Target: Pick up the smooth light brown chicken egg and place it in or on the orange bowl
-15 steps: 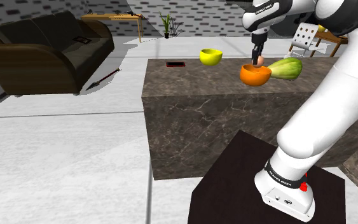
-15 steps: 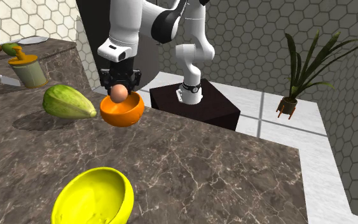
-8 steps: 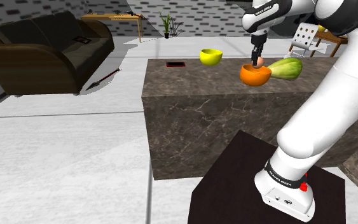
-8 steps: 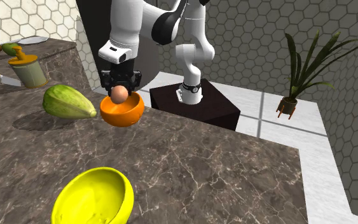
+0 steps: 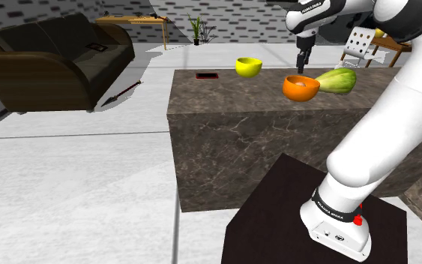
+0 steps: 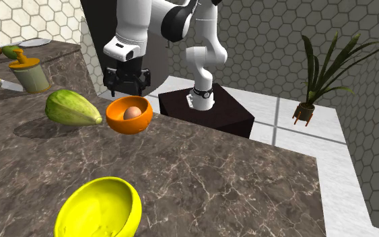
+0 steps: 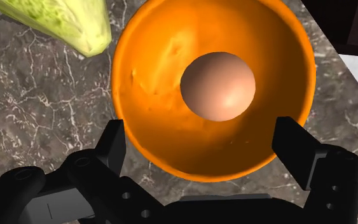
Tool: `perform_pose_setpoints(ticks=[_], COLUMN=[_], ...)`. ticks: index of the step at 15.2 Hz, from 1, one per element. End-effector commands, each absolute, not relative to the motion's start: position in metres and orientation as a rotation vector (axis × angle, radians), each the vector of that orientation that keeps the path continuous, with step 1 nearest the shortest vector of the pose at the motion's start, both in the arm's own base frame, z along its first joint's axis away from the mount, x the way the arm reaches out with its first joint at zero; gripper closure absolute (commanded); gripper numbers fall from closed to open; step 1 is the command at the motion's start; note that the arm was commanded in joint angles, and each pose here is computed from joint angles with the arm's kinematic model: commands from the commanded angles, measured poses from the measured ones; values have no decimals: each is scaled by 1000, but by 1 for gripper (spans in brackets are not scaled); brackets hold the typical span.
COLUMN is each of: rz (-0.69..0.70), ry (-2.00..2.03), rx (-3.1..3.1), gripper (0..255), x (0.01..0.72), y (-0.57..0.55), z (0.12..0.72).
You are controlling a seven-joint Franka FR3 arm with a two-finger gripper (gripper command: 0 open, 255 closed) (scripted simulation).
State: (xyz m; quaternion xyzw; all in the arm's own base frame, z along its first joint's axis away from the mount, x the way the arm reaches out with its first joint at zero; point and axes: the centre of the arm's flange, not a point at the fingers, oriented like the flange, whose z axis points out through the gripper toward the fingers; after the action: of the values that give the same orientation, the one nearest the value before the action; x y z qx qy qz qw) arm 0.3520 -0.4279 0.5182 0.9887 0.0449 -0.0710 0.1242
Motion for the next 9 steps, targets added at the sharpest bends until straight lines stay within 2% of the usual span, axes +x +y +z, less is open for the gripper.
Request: perform_pose_setpoints(ticks=[1,9], rz=[-208,-208], ry=[131,131], rx=[2883,2883], gripper=[0,0], x=[355,357], y=[-421,-418], z=[539,549])
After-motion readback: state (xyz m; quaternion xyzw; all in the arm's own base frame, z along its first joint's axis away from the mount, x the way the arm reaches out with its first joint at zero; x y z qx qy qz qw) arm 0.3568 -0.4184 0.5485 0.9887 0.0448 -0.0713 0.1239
